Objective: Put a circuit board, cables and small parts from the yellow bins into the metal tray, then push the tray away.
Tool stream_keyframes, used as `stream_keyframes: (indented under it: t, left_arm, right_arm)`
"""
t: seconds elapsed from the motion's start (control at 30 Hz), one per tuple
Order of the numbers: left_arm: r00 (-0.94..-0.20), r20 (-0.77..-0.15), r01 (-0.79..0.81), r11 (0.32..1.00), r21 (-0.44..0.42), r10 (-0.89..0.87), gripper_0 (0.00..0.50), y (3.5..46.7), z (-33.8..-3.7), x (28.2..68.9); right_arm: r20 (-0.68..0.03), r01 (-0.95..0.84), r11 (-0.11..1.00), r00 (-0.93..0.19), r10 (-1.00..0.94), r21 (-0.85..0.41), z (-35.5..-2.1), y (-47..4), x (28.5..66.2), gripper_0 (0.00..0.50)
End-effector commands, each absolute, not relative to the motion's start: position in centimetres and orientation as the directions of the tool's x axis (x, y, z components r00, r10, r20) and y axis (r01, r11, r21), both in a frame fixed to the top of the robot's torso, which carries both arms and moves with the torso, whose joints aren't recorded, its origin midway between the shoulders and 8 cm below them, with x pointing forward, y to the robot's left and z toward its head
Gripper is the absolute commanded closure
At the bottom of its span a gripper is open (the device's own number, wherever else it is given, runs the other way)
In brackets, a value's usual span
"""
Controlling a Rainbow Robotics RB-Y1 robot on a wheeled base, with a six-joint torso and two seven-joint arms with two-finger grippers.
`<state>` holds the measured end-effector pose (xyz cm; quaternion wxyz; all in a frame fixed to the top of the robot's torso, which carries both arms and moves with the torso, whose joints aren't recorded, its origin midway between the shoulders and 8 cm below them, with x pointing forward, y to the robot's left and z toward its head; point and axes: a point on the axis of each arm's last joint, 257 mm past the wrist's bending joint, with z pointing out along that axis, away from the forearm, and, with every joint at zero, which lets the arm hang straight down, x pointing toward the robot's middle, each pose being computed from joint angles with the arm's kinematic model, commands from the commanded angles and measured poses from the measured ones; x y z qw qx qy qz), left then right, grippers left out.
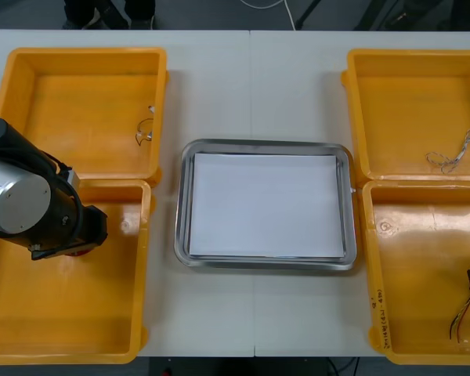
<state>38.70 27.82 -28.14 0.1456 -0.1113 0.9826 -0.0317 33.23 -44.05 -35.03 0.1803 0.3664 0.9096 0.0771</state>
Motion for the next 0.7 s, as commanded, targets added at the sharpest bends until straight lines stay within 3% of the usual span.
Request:
stream_keyframes:
  t: [0.03, 0.3, 0.7]
  left_arm:
    - [-0.945, -0.306, -0.113, 0.993, -0.024, -0.115, 0.500, 29.9, -26.5, 38.0]
    - [-0.933, -0.345, -0.086, 0.995, -0.053, -0.099, 0.500, 30.0, -23.3, 37.8]
    - [-0.873, -0.473, -0.052, 0.987, -0.155, -0.121, 0.500, 27.7, -16.1, 38.7]
  right_arm:
    - [-0.299, 0.640, 0.710, -0.644, 0.704, 0.293, -33.4, -44.1, 35.1, 0.500]
    - [-0.300, 0.656, 0.708, -0.642, 0.705, 0.261, -29.8, -45.5, 35.2, 0.500]
    - [-0.350, 0.626, 0.758, -0.679, 0.646, 0.183, -23.9, -46.4, 34.1, 0.500]
